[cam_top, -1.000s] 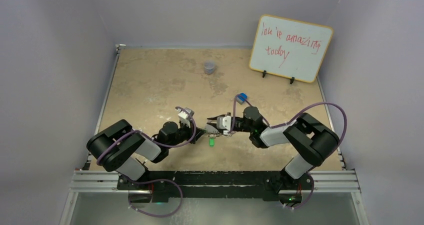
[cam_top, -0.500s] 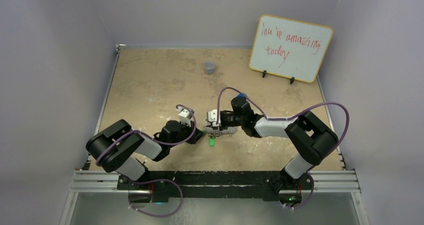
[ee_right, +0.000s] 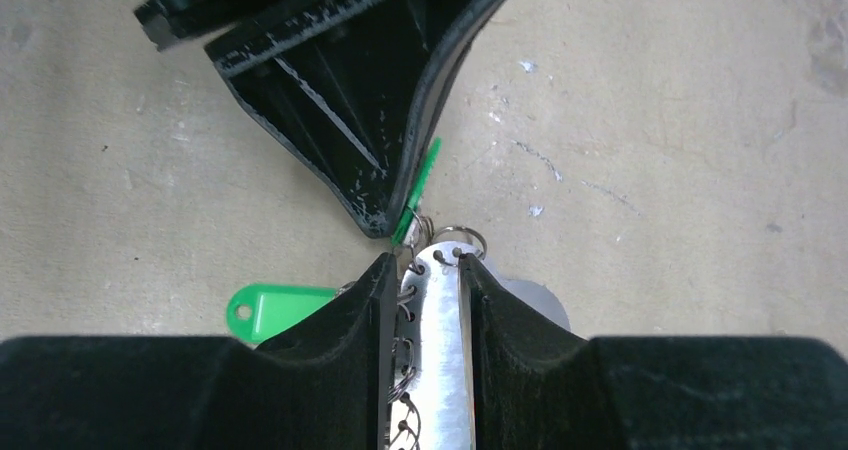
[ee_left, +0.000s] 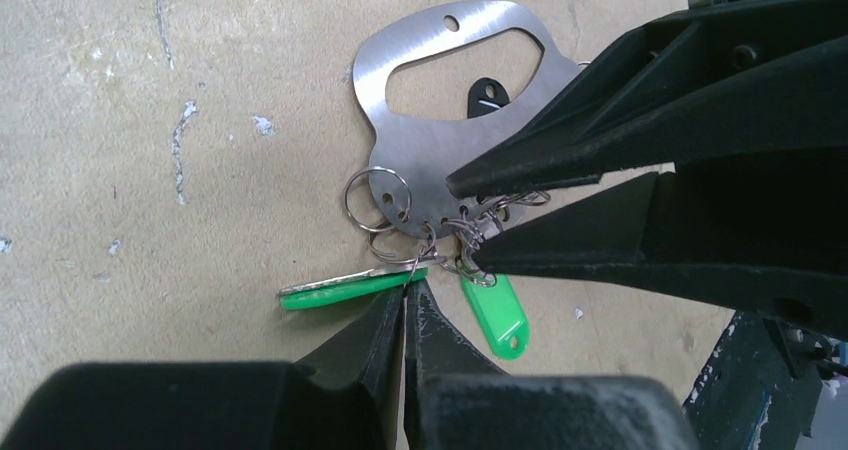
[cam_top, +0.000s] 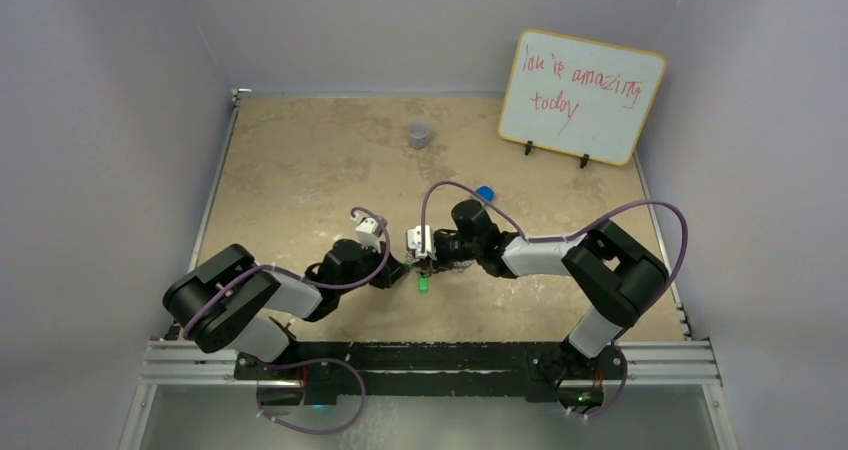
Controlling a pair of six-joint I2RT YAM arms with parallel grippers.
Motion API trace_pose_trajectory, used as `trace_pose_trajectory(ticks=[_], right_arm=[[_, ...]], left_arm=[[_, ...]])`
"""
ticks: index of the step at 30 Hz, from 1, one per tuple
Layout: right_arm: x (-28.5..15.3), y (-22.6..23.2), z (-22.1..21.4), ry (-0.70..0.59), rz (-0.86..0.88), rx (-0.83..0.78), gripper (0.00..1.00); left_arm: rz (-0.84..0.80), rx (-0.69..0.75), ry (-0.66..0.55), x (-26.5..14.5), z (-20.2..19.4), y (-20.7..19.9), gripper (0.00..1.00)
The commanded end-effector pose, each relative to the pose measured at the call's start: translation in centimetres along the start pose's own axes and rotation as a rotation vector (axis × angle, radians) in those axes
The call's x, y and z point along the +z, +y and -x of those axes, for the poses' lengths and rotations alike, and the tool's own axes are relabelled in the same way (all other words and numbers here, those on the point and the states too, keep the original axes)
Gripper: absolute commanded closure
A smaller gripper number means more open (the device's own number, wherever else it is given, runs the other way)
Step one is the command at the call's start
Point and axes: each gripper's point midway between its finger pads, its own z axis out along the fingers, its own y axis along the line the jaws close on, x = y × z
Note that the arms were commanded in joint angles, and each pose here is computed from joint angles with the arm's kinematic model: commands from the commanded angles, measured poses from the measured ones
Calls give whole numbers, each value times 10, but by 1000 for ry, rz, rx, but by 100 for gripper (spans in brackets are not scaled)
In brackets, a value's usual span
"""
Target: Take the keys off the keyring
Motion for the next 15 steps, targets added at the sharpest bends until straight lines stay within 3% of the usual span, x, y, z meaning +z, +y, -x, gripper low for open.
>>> trace_pose_trajectory(ticks=[1, 15], right_arm=[[5, -12, 5, 4, -44, 3, 69], [17, -6, 6, 5, -56, -40, 69]], left_arm=[[45, -22, 27, -5, -3, 4, 100], [68, -23, 35, -7, -1, 6, 100]])
